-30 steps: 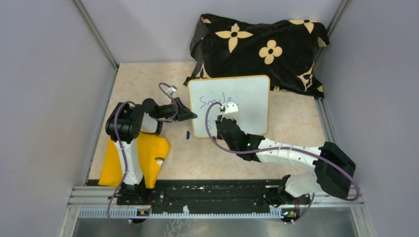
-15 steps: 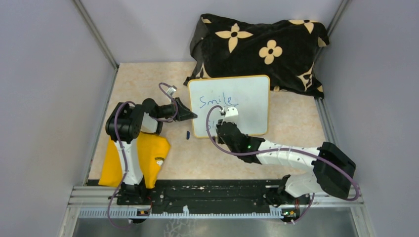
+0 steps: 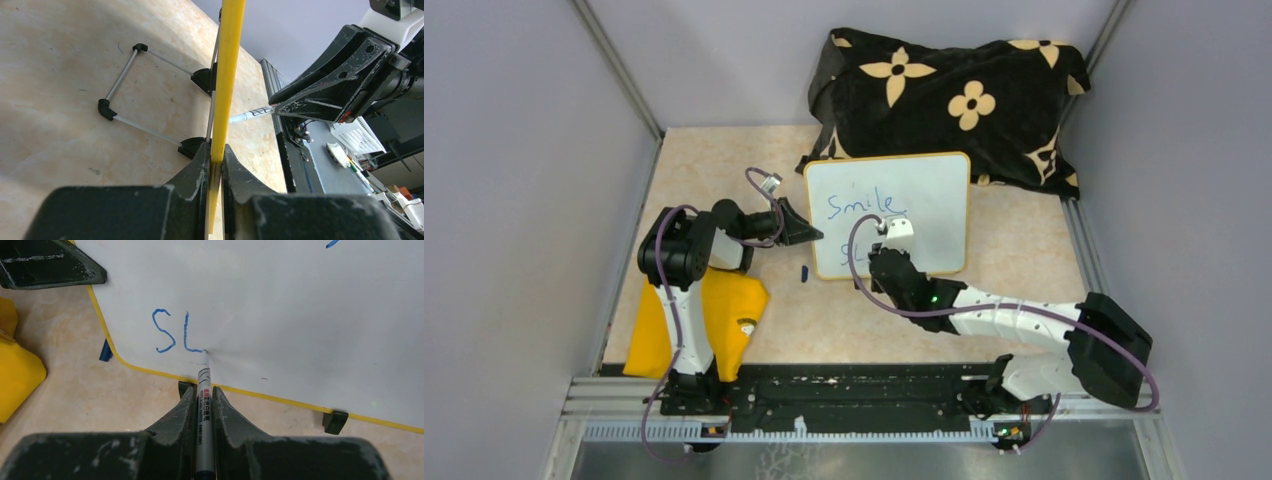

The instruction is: Write a sentence on the whiteboard

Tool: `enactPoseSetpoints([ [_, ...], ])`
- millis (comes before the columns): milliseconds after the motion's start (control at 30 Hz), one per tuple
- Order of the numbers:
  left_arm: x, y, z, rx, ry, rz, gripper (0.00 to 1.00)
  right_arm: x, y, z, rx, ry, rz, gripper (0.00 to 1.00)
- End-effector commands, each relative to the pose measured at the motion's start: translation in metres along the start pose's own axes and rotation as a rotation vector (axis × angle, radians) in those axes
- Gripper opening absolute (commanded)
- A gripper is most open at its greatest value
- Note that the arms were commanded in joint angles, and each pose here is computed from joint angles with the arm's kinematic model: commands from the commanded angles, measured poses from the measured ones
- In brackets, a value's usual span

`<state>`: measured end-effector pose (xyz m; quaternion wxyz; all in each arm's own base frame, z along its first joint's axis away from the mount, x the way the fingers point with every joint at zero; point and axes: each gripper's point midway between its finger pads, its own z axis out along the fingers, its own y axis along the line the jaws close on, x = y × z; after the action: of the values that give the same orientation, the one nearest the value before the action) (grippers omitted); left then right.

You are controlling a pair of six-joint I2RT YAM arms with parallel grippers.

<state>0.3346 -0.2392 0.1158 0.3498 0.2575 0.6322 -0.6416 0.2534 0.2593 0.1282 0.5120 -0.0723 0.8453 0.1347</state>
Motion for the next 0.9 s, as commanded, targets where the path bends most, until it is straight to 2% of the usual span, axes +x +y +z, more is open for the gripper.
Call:
enactPoseSetpoints([
  [0, 0.005, -0.006, 0.004, 0.051, -0.019, 0.154, 0.00, -0.023, -0.005, -0.006, 0.014, -0.062, 0.024, 0.00],
  [333, 0.004, -0.006, 0.004, 0.054, -0.017, 0.157, 0.00, -0.050, 0.026, -0.014, -0.134, -0.118, 0.059, 0.00],
  [867, 0.006, -0.006, 0.004, 0.054, -0.015, 0.151, 0.00, -0.055, 0.037, 0.000, -0.115, -0.114, 0.065, 0.00],
])
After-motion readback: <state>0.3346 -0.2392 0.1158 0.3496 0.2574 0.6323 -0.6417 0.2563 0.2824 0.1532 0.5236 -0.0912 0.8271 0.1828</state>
